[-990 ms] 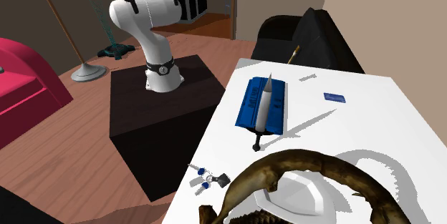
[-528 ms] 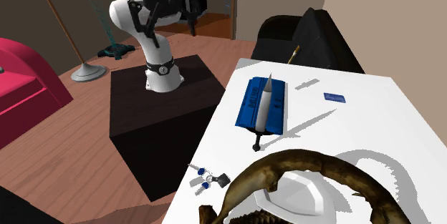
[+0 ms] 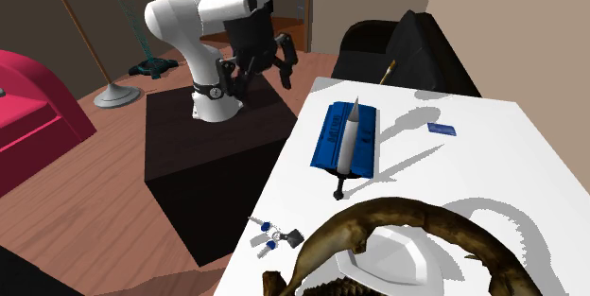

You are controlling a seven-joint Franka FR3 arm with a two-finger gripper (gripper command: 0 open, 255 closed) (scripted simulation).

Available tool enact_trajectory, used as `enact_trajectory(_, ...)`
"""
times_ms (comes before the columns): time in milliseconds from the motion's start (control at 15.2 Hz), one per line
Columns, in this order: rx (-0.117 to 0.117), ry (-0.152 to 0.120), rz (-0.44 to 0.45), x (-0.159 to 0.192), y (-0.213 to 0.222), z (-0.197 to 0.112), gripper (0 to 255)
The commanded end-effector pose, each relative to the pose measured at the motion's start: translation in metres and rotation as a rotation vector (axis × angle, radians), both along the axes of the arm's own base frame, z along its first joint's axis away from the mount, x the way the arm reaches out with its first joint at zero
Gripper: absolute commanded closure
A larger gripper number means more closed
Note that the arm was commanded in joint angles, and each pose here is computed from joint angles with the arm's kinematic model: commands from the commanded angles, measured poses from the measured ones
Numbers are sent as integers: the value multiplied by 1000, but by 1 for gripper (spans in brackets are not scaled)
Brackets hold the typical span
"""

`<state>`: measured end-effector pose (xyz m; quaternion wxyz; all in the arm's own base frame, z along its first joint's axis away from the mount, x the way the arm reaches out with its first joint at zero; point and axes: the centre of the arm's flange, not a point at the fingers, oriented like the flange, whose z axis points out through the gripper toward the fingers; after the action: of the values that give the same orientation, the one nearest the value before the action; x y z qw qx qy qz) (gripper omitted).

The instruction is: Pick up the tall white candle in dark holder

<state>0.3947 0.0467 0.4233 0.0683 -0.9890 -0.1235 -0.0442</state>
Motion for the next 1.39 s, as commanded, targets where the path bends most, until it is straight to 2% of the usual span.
enact_trajectory(0, 3, -21, 50, 16, 10, -18, 0)
enact_trajectory(858, 22, -135, 360, 91, 98, -129, 0)
enact_trajectory(1320, 22, -135, 360, 91, 98, -166, 0)
